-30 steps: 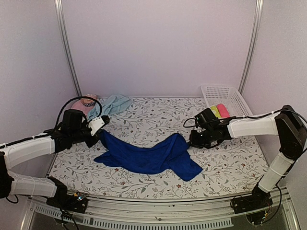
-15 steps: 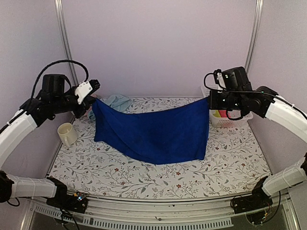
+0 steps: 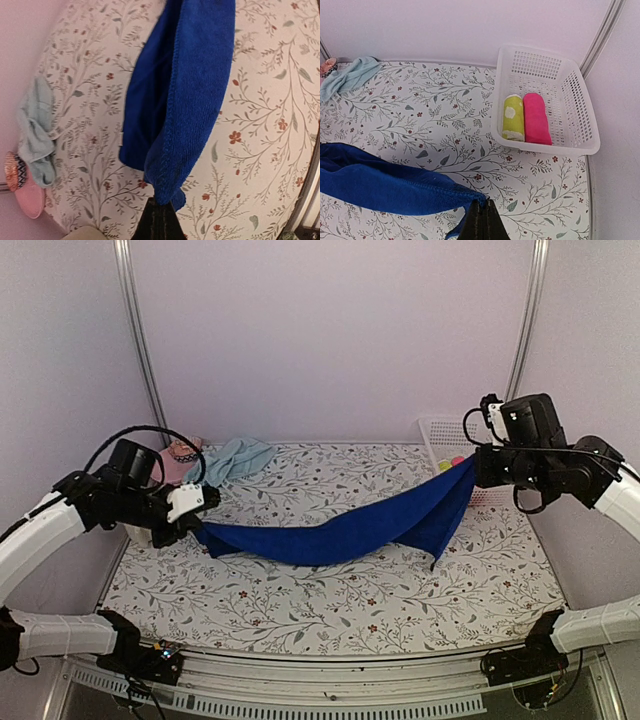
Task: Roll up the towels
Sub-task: Place the towel at the center of the board, then pick up the towel from the center of the board, then flatten out the towel at the center of the board, then fold the towel at the center of the board.
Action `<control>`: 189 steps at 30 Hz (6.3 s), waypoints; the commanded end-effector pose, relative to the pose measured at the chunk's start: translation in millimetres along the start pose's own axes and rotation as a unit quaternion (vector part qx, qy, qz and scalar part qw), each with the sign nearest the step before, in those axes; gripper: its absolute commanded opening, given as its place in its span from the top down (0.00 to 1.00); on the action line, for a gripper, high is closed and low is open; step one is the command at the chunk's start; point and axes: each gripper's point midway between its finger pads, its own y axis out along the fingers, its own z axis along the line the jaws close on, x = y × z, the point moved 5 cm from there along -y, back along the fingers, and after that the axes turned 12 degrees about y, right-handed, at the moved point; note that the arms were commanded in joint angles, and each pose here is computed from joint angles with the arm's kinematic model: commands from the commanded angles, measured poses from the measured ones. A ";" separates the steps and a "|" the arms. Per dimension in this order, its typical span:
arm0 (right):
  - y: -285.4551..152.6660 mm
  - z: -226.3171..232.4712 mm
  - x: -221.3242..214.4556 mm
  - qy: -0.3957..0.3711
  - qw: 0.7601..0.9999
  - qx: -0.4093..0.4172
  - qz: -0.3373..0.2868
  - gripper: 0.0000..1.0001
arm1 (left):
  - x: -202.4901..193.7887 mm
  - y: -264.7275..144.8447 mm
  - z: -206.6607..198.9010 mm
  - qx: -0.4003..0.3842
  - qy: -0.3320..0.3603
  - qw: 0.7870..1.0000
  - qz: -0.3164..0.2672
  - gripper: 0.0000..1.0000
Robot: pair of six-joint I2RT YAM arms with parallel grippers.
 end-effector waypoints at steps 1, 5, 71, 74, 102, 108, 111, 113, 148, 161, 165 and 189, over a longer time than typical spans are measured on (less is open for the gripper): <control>24.5 -5.0 -29.5 -0.034 0.998 -0.045 0.038 0.99 | 2.2 47.2 -50.2 -0.114 0.018 0.993 0.001 1.00; 41.9 -1.2 -42.1 -0.038 0.996 -0.055 0.052 0.99 | 18.6 81.8 -64.7 -0.147 0.030 0.989 -0.001 1.00; 74.7 9.3 -68.3 -0.026 0.996 -0.046 0.065 0.99 | -33.4 99.5 -95.6 -0.200 -0.080 0.976 -0.017 0.08; 75.4 10.0 -69.5 -0.027 0.996 -0.045 0.067 0.99 | -29.0 103.8 -98.2 -0.206 -0.081 0.975 -0.024 0.11; 71.5 1.9 -76.6 -0.033 0.996 -0.050 0.065 0.98 | -8.3 118.4 -101.7 -0.235 -0.082 0.968 -0.034 0.86; 58.6 9.7 -67.7 -0.043 0.997 -0.001 0.062 0.98 | -11.1 104.7 -66.1 -0.133 -0.087 0.987 0.007 1.00; 39.9 21.2 -57.4 -0.060 0.994 0.069 0.058 0.99 | -13.3 82.8 -27.8 -0.039 -0.088 0.995 0.029 1.00; 25.1 26.1 -50.0 -0.078 0.990 0.111 0.048 0.99 | -15.8 63.1 -2.1 0.025 -0.090 0.995 0.040 1.00; 54.4 17.4 -7.9 -0.193 0.980 0.039 -0.032 0.99 | -49.3 2.1 61.9 0.217 -0.055 0.964 0.145 1.00; 225.2 -6.7 -30.7 -0.212 0.977 -0.023 0.024 0.99 | -134.3 132.5 123.1 0.205 -0.084 0.938 0.268 1.00; 233.9 -3.5 -35.7 -0.243 0.970 0.000 0.024 0.99 | -145.5 141.6 129.3 0.216 -0.079 0.935 0.270 1.00; 271.3 13.5 -30.1 -0.261 0.964 0.055 0.017 0.99 | -190.7 139.0 152.3 0.255 -0.041 0.926 0.275 1.00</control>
